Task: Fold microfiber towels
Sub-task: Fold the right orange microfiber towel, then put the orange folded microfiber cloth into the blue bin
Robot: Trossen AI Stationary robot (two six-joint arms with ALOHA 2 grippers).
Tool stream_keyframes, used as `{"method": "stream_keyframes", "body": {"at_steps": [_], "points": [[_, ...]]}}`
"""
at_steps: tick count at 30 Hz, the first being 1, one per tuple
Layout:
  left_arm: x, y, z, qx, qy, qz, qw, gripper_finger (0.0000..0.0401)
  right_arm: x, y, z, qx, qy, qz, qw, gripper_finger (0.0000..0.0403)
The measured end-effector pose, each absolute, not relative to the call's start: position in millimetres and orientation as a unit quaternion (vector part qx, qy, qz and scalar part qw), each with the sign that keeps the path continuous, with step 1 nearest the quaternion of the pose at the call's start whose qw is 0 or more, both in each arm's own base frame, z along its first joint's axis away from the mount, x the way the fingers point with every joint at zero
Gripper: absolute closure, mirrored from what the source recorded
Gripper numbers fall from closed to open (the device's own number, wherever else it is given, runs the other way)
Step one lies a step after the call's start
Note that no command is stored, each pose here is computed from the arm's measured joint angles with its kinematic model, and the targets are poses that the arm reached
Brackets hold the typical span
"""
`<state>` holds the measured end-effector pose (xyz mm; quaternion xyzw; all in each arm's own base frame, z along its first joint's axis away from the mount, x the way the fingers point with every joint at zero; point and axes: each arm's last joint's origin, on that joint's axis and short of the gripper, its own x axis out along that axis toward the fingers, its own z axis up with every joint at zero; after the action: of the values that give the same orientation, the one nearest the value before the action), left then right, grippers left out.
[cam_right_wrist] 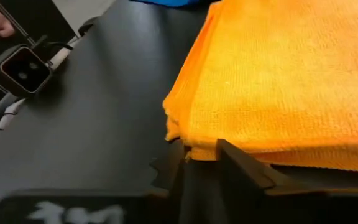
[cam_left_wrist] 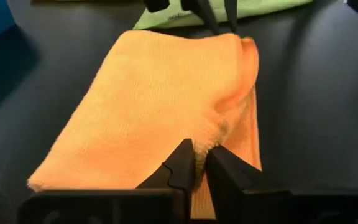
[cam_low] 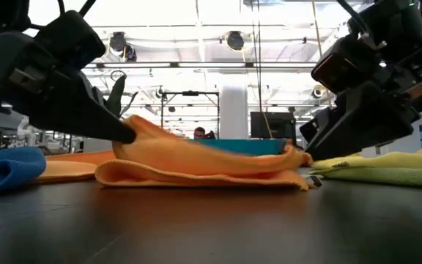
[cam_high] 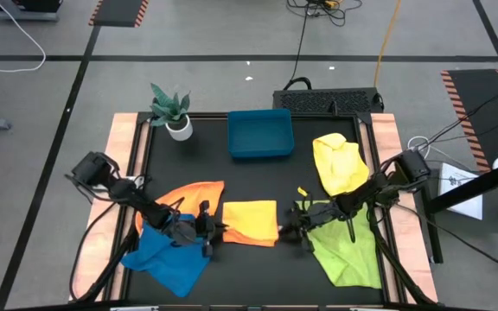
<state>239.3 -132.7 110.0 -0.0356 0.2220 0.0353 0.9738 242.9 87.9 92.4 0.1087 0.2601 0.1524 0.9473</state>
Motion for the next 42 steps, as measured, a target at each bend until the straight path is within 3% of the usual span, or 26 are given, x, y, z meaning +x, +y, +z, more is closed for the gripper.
{"method": "stream_keyframes", "body": {"at_steps": [8, 15, 21, 30, 42], "points": [[235.9, -139.5, 118.3, -0.044, 0.208, 0.015, 0.977, 0.029, 243.5, 85.1, 110.5, 0.109, 0.228, 0.157, 0.955, 0.0248], [229.8, -140.0, 153.8, -0.064, 0.149, 0.005, 0.987, 0.0252, 241.0, 79.3, 140.5, 0.09, 0.17, 0.16, 0.968, 0.0241], [231.7, -123.9, 171.4, -0.069, 0.11, 0.076, 0.989, 0.0247, 241.0, 56.9, 140.6, 0.121, 0.208, 0.118, 0.963, 0.0241], [251.8, -64.5, 146.4, -0.148, 0.218, 0.125, 0.957, 0.0238, 243.4, 23.7, 132.7, 0.137, 0.242, 0.058, 0.959, 0.0226], [260.6, -27.7, 129.2, -0.197, 0.264, 0.145, 0.933, 0.0135, 249.1, 7.4, 114.2, 0.145, 0.261, 0.022, 0.954, 0.0163]]}}
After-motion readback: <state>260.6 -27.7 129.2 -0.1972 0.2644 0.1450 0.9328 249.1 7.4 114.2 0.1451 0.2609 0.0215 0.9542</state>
